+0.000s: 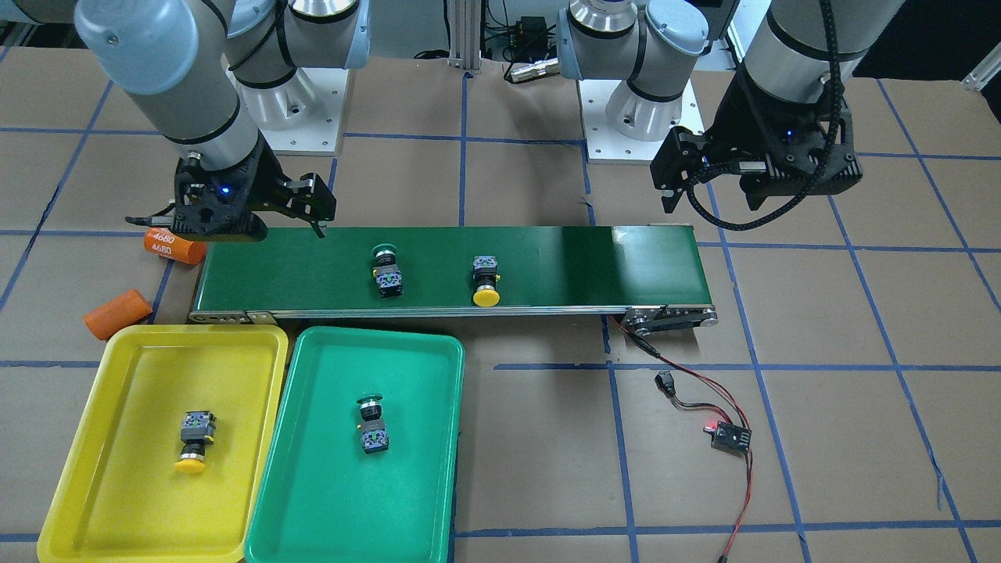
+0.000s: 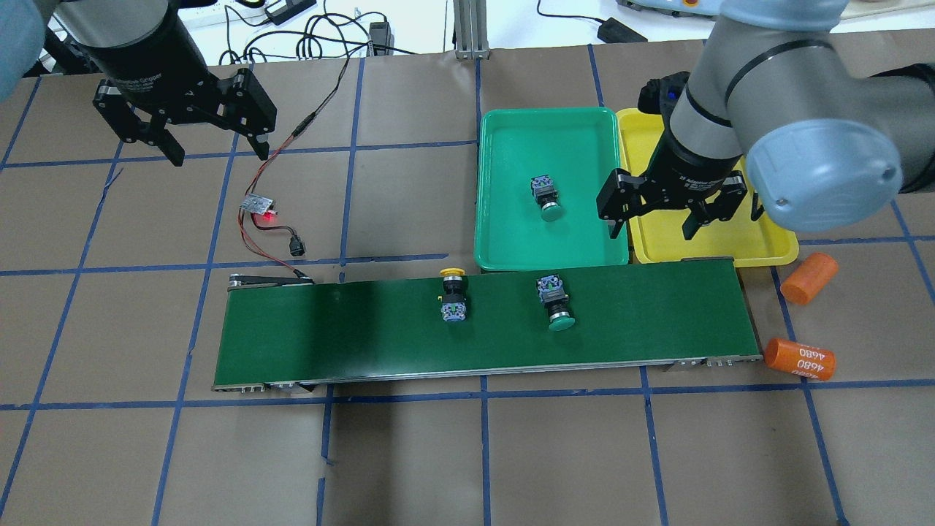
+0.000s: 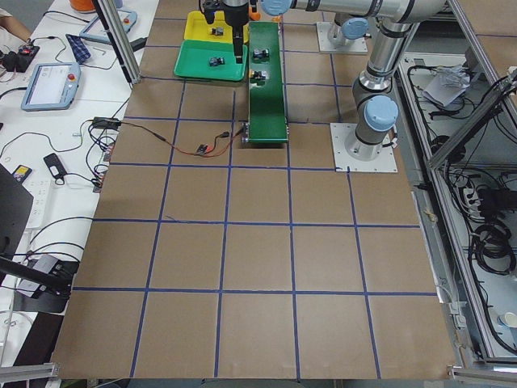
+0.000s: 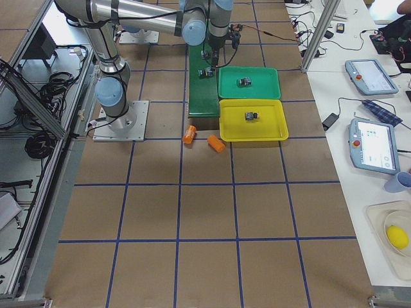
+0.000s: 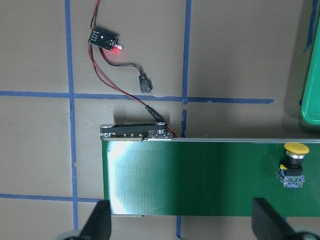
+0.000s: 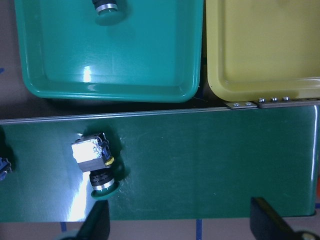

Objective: Sort buttons by color to trays
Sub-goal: 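Move the right gripper to the green-capped button on the belt and grasp it, then lift the green button into the green tray and open the right gripper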

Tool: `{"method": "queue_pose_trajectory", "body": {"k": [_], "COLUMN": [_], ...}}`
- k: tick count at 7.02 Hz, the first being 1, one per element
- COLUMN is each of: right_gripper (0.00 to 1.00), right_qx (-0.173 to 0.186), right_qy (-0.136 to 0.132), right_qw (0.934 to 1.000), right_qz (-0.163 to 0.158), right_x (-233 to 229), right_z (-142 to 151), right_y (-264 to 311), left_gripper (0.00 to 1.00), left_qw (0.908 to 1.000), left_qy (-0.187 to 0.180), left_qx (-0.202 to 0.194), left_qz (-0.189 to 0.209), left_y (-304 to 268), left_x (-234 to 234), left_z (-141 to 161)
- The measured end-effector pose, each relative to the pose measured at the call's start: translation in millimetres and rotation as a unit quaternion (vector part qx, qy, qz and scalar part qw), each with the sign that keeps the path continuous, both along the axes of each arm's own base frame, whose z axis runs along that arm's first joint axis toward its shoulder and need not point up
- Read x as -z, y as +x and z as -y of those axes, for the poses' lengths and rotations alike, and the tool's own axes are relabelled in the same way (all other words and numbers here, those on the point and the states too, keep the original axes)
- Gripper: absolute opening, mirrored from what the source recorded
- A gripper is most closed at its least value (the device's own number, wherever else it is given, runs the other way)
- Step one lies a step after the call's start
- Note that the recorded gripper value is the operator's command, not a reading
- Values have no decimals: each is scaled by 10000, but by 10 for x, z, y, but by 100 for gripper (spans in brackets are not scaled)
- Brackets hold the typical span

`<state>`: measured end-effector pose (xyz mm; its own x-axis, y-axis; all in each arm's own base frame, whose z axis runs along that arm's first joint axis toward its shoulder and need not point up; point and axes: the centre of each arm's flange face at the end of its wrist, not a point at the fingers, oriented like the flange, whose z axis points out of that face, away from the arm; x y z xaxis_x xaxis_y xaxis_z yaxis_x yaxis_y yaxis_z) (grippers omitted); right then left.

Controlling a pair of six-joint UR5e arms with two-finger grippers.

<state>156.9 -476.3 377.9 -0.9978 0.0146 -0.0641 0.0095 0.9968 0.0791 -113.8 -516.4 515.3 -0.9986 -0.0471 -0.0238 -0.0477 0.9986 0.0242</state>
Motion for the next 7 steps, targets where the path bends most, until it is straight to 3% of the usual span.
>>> {"method": "queue_pose_trajectory", "body": {"k": [3,7], "right_gripper": [100,100], "right_qx": [-210,-254], "right_qy": [116,349], "right_qw": [9997,9990], "right_qz": [-30,-78], "right_x": [435,938], "right_z": [-49,13], "right_y": [383,449], "left_gripper": [100,100], "left_qw": [10000,10000], "left_qy": [-7,10], "left_qx": [-1,6], "left_qz": [-5,3], "left_y": [-1,-5], "left_x": [-4,13], "left_z": [0,3]}}
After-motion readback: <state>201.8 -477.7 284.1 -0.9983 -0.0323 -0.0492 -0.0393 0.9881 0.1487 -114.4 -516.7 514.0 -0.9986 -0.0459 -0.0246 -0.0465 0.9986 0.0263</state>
